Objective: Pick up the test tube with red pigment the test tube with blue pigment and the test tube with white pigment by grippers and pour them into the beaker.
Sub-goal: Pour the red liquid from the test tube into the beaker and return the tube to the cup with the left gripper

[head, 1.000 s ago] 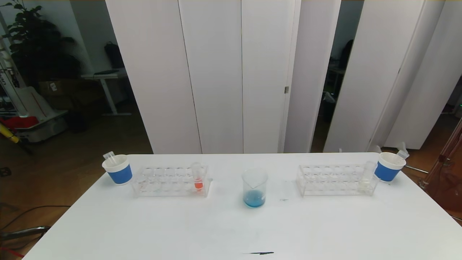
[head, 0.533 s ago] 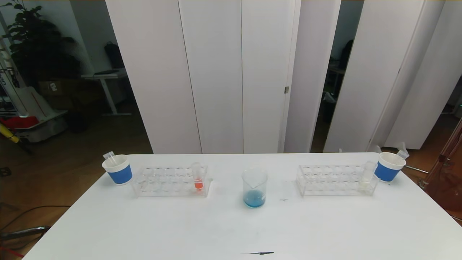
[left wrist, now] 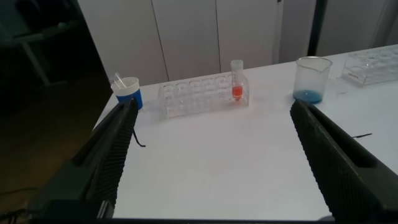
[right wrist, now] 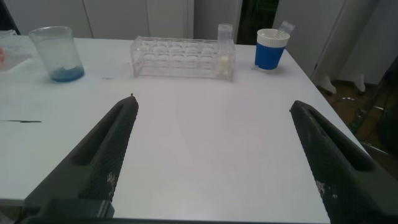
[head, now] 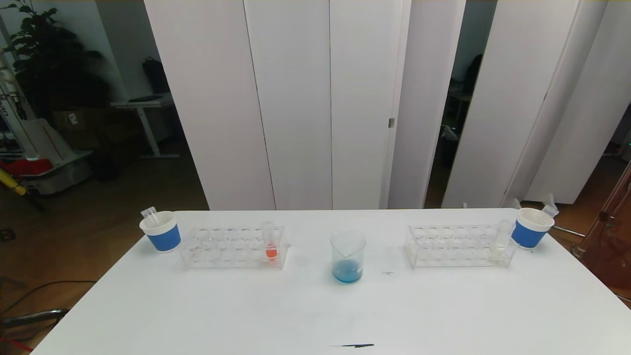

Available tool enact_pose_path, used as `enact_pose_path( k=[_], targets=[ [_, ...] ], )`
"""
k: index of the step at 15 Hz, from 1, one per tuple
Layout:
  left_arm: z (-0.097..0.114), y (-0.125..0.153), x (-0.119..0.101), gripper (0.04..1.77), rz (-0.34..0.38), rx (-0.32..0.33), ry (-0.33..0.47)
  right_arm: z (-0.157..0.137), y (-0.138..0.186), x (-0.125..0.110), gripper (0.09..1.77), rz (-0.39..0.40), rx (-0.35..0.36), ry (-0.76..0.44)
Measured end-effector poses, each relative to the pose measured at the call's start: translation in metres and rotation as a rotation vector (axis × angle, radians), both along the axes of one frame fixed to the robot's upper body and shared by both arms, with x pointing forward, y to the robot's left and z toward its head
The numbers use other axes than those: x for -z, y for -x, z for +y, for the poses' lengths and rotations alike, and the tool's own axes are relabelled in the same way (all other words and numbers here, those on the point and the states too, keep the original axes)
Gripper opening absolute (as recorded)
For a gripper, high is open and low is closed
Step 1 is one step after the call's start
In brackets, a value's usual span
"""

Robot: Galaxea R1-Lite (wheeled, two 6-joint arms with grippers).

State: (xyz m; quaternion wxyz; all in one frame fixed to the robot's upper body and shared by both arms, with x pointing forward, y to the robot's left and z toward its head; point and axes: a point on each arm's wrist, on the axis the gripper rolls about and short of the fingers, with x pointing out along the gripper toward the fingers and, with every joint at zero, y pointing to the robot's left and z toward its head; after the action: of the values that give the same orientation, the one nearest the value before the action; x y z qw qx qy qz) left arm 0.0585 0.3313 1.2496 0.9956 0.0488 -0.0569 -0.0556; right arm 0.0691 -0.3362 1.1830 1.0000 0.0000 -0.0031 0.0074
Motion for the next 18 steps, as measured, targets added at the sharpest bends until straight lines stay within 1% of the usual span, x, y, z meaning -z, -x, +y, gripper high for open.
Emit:
enact_pose_path(
  k=[2, 4, 7, 10, 12, 14, 15, 18],
  targets=[
    [0.0, -0.005, -0.026, 1.75, 0.001, 0.012, 0.001, 0.0, 0.0, 0.0, 1.75, 0.0, 0.0, 0.0],
    [0.0, -0.019, -0.052, 1.75, 0.003, 0.026, 0.002, 0.0, 0.0, 0.0, 1.75, 0.0, 0.001, 0.0],
    [-0.001, -0.053, -0.085, 1.75, 0.026, 0.032, 0.005, 0.0, 0.0, 0.0, 1.75, 0.0, 0.0, 0.0],
    [-0.003, -0.094, -0.106, 1.75, 0.034, 0.042, 0.005, 0.0, 0.0, 0.0, 1.75, 0.0, 0.0, 0.0],
    [-0.005, -0.125, -0.112, 1.75, 0.044, 0.048, 0.006, 0.0, 0.0, 0.0, 1.75, 0.0, 0.001, 0.0],
    [-0.009, -0.15, -0.11, 1.75, 0.059, 0.066, 0.013, 0.0, 0.0, 0.0, 1.75, 0.0, 0.0, 0.0],
    [-0.012, -0.165, -0.105, 1.75, 0.083, 0.084, 0.029, 0.0, 0.0, 0.0, 1.75, 0.0, 0.0, 0.0],
    [-0.021, -0.196, -0.087, 1.75, 0.135, 0.112, 0.057, 0.0, 0.0, 0.0, 1.75, 0.0, 0.0, 0.0]
  ],
)
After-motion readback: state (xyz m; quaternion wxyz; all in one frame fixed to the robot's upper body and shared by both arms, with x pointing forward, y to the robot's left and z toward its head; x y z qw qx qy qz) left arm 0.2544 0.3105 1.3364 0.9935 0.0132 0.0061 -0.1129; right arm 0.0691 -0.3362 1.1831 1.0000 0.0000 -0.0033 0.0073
